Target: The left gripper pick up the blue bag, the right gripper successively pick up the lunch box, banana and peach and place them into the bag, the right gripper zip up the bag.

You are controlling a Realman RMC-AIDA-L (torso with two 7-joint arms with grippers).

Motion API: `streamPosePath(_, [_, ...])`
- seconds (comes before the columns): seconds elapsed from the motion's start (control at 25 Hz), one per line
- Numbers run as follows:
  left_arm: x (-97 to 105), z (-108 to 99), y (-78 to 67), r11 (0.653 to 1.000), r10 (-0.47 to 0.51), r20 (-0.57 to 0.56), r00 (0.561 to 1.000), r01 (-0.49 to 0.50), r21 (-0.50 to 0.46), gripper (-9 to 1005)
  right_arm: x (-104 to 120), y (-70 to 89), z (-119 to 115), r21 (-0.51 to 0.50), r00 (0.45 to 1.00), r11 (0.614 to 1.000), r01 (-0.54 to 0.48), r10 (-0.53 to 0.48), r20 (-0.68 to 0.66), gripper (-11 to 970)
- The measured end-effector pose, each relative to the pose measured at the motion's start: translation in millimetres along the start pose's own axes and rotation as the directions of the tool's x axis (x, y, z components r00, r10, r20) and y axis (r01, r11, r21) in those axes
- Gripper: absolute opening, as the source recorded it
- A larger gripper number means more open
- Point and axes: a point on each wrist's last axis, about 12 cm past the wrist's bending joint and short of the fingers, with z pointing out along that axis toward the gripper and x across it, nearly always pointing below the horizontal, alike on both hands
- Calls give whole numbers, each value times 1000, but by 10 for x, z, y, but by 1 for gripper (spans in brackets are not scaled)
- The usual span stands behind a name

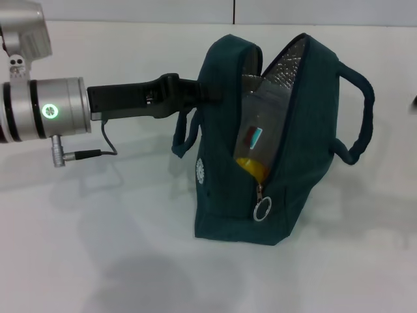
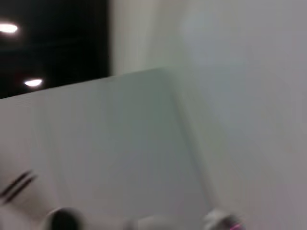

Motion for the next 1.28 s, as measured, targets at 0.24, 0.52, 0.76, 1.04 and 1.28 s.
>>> streamPosePath(0.24, [3,10,-2,1000,-1,-3,1000,1,0,33,486,-62,436,-90,953,977,-193,165,-253,827])
streamPosePath(0.52, [6,4,2,1000,-2,0,1000,2,0,33,861,-270,819,-23,871,963,-268,233,-432,824])
streamPosePath(0.76, [17,5,6,1000,-5,0,1000,5,0,33,932,-373,992,-3,849,964,-267,234,-473,821])
streamPosePath(1.04, [33,10,10,1000,-7,-2,1000,7,1,33,927,-489,1169,22,856,976,-219,202,-477,818])
streamPosePath(1.28, [43,7,15,1000,-5,-2,1000,5,1,33,942,-473,1289,-12,864,979,-205,175,-473,815])
